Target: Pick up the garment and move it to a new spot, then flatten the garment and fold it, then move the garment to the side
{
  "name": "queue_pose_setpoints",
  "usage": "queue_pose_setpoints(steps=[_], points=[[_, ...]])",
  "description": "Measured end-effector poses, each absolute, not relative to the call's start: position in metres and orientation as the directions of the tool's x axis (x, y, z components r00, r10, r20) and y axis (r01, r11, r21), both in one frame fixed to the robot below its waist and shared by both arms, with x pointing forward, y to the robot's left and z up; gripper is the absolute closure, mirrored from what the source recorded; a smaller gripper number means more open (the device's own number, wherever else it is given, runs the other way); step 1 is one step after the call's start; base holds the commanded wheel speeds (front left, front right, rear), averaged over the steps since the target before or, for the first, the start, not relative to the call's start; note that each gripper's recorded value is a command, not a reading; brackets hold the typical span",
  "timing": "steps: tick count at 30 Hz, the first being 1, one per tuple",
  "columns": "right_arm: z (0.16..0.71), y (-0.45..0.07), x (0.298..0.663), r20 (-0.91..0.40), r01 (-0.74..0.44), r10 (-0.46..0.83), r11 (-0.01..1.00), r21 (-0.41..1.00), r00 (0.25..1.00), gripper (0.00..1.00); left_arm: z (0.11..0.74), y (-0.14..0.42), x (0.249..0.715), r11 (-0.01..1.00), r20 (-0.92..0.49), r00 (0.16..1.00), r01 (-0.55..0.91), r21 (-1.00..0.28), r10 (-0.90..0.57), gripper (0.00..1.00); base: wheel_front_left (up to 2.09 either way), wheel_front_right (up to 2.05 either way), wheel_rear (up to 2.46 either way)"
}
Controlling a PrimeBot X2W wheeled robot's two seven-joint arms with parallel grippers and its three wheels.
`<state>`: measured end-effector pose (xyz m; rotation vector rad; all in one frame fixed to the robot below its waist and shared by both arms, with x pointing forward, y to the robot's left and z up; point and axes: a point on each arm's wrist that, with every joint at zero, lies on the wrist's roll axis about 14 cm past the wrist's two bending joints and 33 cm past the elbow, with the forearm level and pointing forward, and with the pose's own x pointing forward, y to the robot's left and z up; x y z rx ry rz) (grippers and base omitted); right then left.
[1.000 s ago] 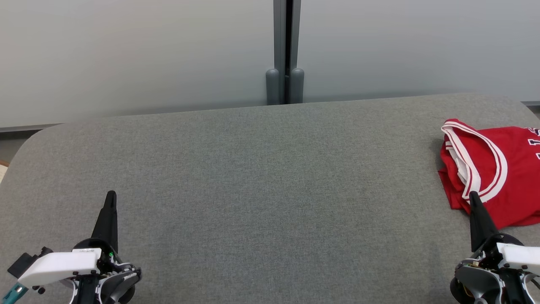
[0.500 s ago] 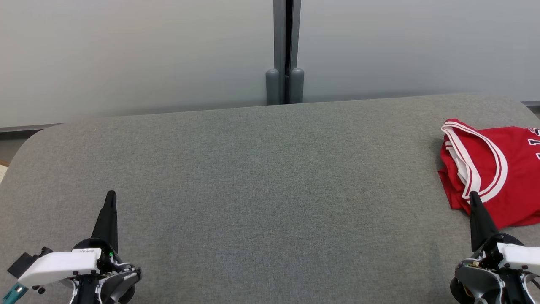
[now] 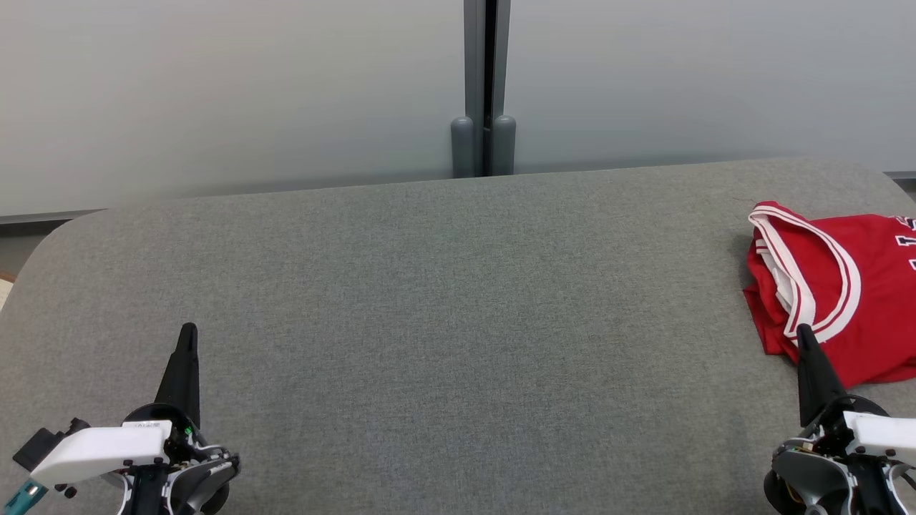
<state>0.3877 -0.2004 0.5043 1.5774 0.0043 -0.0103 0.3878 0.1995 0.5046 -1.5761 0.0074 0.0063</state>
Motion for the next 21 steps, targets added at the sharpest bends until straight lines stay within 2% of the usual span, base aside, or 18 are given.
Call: queue_pose_setpoints(steps=[21], points=[[0.5043,-0.2006,0.3877,-0.009,0.009,-0.004,-0.006,1.000,1.000,1.00,0.5045,0.1996,0.3878,-0.006,-0.009,1.000,-0.009,-1.000,0.000,1.00,0.00,0.00,0.00]])
